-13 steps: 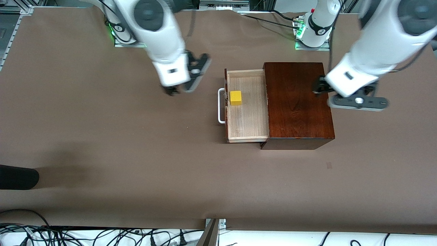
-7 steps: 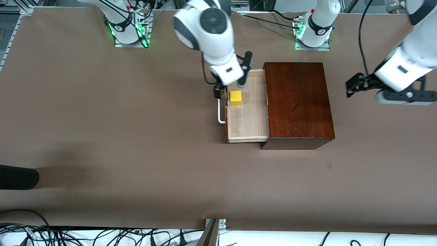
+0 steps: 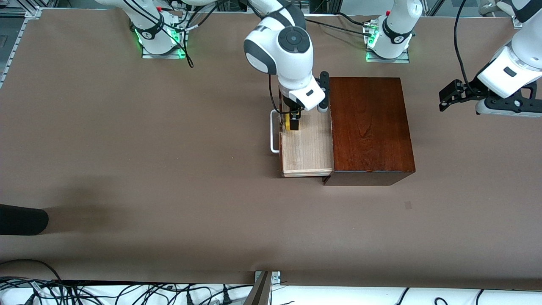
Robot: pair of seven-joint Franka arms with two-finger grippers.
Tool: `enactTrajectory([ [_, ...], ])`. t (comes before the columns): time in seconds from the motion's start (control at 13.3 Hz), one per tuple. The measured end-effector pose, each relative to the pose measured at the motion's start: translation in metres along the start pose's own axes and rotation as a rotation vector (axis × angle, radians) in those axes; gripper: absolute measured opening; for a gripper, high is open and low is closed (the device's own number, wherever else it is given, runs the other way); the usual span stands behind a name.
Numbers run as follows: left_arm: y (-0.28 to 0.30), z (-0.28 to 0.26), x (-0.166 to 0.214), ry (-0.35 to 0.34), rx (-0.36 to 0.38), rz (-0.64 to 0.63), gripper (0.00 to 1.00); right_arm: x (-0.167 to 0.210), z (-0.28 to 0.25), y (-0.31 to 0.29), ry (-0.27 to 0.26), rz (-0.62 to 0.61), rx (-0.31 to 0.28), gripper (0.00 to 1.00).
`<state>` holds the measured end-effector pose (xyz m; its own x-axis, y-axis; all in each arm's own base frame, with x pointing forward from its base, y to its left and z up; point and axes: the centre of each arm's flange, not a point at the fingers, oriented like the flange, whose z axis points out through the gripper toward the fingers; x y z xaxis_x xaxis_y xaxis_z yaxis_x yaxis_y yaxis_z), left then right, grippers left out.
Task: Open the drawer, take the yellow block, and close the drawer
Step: 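Lower the right gripper into the drawer and grasp the yellow cube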
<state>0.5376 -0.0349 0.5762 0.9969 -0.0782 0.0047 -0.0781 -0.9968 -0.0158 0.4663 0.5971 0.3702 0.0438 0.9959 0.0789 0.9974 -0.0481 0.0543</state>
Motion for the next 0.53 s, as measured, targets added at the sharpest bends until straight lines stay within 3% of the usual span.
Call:
enactTrajectory([
  [0.53, 0.002, 0.002, 0.003, 0.007, 0.002, 0.008, 1.00, -0.002, 0.024, 0.000, -0.037, -0.071, 0.008, 1.00],
])
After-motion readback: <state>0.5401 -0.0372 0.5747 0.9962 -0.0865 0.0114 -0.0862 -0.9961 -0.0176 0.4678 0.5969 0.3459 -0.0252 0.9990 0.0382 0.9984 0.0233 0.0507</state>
